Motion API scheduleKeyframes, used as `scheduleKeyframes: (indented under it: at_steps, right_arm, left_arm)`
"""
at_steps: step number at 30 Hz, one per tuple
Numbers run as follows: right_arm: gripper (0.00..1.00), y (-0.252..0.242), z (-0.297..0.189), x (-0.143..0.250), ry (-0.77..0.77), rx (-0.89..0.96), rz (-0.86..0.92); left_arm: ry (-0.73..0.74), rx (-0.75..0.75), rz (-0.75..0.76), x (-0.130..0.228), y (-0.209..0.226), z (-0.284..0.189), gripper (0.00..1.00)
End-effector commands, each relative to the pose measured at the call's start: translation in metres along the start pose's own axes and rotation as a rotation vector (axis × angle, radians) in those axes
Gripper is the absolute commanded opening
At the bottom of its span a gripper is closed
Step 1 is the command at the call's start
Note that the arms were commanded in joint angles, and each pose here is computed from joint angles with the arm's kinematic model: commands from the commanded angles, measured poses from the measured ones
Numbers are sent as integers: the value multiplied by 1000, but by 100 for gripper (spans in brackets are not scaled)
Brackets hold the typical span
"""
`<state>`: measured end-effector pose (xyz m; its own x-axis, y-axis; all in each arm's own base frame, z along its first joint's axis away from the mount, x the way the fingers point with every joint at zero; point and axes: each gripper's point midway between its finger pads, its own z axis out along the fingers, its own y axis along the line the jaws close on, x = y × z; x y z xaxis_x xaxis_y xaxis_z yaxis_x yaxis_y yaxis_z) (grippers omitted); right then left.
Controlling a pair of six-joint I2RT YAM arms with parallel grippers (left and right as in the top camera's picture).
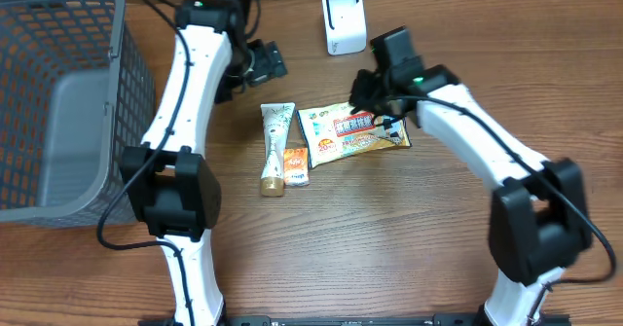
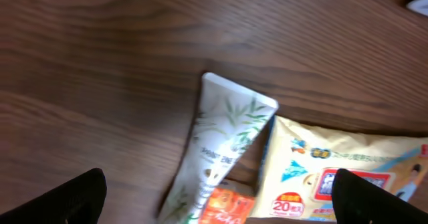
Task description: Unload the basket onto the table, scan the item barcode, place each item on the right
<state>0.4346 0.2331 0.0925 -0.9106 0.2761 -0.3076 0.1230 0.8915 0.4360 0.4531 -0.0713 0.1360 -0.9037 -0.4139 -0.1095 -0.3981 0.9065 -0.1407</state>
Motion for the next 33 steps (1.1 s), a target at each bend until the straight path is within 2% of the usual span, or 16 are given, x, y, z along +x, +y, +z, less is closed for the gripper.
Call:
scheduleKeyframes:
  at_steps: [1,3,6,13,18,20,24,25,26,29,30,32,33]
  right_arm:
    - [4,-15,30,16,30,80,20]
    - [4,-37,45,26,56,170,45]
    - [4,-61,41,35,75,279,97]
    - [4,-87,10,54,141,426,104]
    - [4,-90,-22,64,179,462,108]
    - [4,-87,-38,63,178,456,87]
    - [4,-74,-70,48,134,397,-104]
    - [8,-76,-77,42,107,407,-123]
    - [18,-81,-85,33,67,433,-129]
    - [33,-99,-100,12,-19,510,-114]
    - [41,-105,-102,6,-34,530,-106]
    - [66,-118,-105,-3,-45,548,-87]
    - [82,-123,-106,-7,-52,551,-69]
  left_arm:
    - [-3,-22,-24,-2,8,-3,100]
    - [14,-36,-24,3,11,-3,100]
    - [19,-38,-4,4,11,-3,100]
    - [30,-45,12,7,13,-3,100]
    - [37,-48,10,9,14,-4,100]
    - [49,-46,9,11,14,-4,100]
    - [142,28,5,31,1,-5,100]
    - [172,50,6,37,-3,-6,100]
    - [198,62,9,44,-7,-7,100]
    - [239,59,32,59,-14,-8,100]
    - [244,55,44,63,-17,-8,100]
    - [240,47,68,68,-23,-7,100]
    - [237,44,77,70,-26,-7,100]
